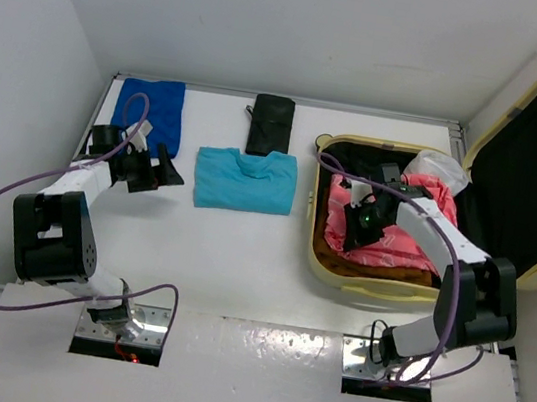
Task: Pack the luggage
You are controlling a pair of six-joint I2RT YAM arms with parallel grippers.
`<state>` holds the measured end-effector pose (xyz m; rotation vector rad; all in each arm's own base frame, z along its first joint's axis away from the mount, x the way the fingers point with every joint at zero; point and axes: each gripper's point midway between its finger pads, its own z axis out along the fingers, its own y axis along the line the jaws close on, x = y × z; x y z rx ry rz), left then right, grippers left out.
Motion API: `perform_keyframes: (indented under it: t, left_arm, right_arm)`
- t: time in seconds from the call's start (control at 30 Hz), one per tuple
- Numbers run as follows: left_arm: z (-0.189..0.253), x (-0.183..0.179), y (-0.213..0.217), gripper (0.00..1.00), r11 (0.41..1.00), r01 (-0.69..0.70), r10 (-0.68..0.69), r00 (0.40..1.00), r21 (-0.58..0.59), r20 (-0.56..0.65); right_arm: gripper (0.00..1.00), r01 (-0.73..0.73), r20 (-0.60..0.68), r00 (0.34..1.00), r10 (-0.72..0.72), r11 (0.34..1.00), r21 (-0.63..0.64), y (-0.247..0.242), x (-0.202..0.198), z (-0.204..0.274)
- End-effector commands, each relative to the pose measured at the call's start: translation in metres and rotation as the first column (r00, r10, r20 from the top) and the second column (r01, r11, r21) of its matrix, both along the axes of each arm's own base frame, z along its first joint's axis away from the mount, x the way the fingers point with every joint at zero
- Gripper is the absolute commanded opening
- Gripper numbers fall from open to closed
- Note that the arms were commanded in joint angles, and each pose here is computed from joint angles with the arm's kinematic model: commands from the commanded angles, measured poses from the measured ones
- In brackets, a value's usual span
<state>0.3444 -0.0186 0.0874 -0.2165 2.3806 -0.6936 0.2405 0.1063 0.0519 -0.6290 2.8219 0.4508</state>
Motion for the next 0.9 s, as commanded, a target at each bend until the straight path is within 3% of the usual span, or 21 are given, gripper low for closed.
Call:
perform_keyframes:
  t: [0.0,0.1,0.3,0.5,0.53,0.63,0.7,0.87]
  left_arm:
    - [0.017,0.013,0.003,0.96,1.000,-0.001,0.000,0.998,0.016,0.065]
    - [0.021,0.015,0.004,0.96,1.000,-0.002,0.000,0.997,0.018,0.074]
    - [0.024,0.020,0.005,0.96,1.000,-0.007,0.006,0.997,0.014,0.079]
    - [0.022,0.018,0.006,0.96,1.000,-0.013,0.012,0.998,0.019,0.069]
    - [0.022,0.018,0.006,0.96,1.000,-0.013,0.012,0.998,0.019,0.069]
    - [0.026,0.021,0.002,0.96,1.000,-0.003,0.001,0.997,0.021,0.078]
    - [0.026,0.021,0.002,0.96,1.000,-0.003,0.001,0.997,0.021,0.078]
    - [0.025,0.023,-0.001,0.96,0.999,0.003,-0.006,0.997,0.034,0.075]
  right_arm:
    - [0.00,-0.024,0.072,0.997,0.009,0.977,0.214,0.040,0.000,0.059]
    - [0.00,-0.060,0.034,0.998,0.051,0.943,0.329,0.069,-0.025,0.089]
    - [0.00,-0.059,-0.015,0.997,0.071,0.911,0.408,0.103,-0.052,0.106]
    - [0.00,-0.015,-0.009,1.000,0.017,0.976,0.217,0.068,-0.040,0.062]
    - [0.00,-0.007,0.014,1.000,0.006,0.991,0.136,0.054,-0.035,0.051]
    - [0.33,-0.029,-0.036,0.999,0.031,0.998,0.056,0.029,-0.038,0.026]
    - [0.43,-0.012,-0.015,1.000,0.013,0.998,0.058,0.021,-0.028,0.029]
    - [0.52,-0.002,0.250,0.968,-0.004,1.000,0.022,-0.012,0.006,0.072]
